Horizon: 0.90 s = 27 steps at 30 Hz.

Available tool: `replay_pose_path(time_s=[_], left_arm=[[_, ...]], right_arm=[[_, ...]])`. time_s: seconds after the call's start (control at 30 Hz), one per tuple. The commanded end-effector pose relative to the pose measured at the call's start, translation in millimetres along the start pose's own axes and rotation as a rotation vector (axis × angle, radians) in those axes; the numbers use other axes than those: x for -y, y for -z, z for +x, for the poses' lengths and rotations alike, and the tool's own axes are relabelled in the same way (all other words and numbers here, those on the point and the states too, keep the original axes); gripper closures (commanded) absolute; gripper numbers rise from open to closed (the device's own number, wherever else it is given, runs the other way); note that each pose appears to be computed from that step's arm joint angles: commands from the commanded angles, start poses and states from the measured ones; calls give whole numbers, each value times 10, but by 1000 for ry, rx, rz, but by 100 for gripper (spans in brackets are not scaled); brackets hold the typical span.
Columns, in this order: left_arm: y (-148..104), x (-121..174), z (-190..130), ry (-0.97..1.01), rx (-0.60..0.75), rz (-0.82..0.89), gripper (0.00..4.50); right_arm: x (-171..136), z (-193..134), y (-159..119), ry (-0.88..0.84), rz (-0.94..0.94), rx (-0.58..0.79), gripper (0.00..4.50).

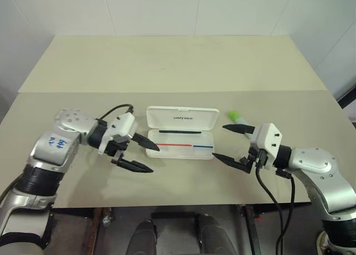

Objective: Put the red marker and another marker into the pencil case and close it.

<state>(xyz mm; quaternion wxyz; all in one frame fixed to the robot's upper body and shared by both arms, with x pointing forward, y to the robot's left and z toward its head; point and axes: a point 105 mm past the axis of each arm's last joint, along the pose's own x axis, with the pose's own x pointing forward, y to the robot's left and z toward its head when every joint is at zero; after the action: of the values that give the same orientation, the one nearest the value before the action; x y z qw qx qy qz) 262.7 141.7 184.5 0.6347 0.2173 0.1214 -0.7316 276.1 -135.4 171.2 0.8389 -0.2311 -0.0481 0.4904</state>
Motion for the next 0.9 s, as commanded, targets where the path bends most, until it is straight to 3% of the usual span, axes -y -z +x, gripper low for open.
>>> replay_pose_path(time_s=[0.03,0.3,0.47,0.6,0.77,0.9], left_arm=[[-100,146,-88,16,30,24,1],[-68,235,-467,-201,37,-3,1],[49,329,-651,-348,74,-43,1],[274,439,-882,-430,-8,-82,1],[482,320,-1235,-581,-109,-65,1],[705,64,-1495,-840,-168,-139,1]], right_arm=[[31,-18,-70,-8,-32,22,0],[43,6,-88,-43,-35,32,0],[47,-3,-197,-80,-62,49,0],[11,-31,-228,-122,-69,41,0],[18,-16,-268,-127,-82,48,0],[33,20,-401,-131,-123,76,0]])
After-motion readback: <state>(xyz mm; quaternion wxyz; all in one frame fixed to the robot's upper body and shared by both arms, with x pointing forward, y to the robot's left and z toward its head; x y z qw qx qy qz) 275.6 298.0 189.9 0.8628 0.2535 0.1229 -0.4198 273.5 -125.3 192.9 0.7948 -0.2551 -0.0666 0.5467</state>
